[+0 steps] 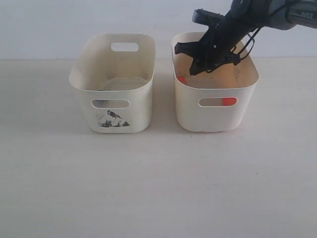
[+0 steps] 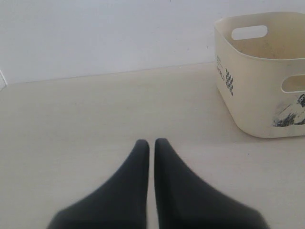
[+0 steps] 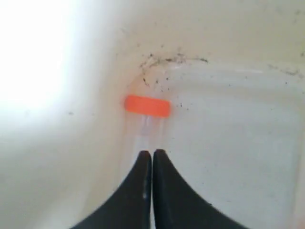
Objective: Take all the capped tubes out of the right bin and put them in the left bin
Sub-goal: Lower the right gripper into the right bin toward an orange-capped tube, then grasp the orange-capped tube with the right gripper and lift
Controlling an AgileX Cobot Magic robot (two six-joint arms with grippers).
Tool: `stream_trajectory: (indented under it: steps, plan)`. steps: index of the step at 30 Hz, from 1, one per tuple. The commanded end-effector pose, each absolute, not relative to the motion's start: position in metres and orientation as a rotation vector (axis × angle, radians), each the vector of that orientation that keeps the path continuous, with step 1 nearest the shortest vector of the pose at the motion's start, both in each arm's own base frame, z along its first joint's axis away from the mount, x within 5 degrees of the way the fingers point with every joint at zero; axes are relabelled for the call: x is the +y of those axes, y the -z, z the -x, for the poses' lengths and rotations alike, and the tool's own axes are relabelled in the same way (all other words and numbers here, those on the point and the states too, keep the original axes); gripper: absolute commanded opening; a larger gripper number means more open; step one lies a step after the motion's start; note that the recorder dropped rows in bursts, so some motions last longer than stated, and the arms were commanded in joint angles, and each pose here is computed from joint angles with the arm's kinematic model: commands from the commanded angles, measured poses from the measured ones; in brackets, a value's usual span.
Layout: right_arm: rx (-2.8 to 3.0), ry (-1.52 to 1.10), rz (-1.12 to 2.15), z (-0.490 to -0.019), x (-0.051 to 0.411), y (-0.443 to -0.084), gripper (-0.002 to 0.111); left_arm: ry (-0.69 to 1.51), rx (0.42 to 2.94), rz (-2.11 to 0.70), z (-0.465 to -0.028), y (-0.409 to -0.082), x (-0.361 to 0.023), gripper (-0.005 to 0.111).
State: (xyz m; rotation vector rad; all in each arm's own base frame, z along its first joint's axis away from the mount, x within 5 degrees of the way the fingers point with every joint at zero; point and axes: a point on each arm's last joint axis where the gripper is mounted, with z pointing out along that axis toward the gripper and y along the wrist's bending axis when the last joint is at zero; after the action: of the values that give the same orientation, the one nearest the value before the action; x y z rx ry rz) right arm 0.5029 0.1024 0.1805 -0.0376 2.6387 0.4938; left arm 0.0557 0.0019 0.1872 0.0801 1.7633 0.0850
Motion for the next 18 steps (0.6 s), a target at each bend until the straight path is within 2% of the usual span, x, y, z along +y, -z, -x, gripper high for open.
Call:
stream_trajectory:
  steps: [1,3,6,8,9,15,18]
  plan:
    - [2.604,-0.539,0.033,-0.502,0.104,-0.192,0.004,-0.066,1.749,-0.062,-0.056,-0.189,0.002,0.004]
    - [2.612,-0.56,0.061,-0.502,0.106,-0.188,0.016,-0.066,1.749,-0.062,-0.056,-0.189,0.002,0.004]
    - [2.644,-0.565,0.065,-0.501,0.107,-0.178,0.05,-0.066,1.749,-0.062,-0.056,-0.189,0.002,0.004]
    - [2.662,-0.567,0.056,-0.502,0.107,-0.17,0.067,-0.066,1.749,-0.062,-0.056,-0.189,0.002,0.004]
    - [2.67,-0.569,0.048,-0.502,0.107,-0.167,0.069,-0.066,1.749,-0.062,-0.056,-0.189,0.002,0.004]
    - [2.724,-0.582,0.031,-0.503,0.11,-0.141,0.064,-0.066,1.749,-0.062,-0.056,-0.189,0.002,0.004]
    - [2.718,-0.596,0.041,-0.503,0.119,-0.136,0.073,-0.066,1.749,-0.062,-0.056,-0.189,0.002,0.004]
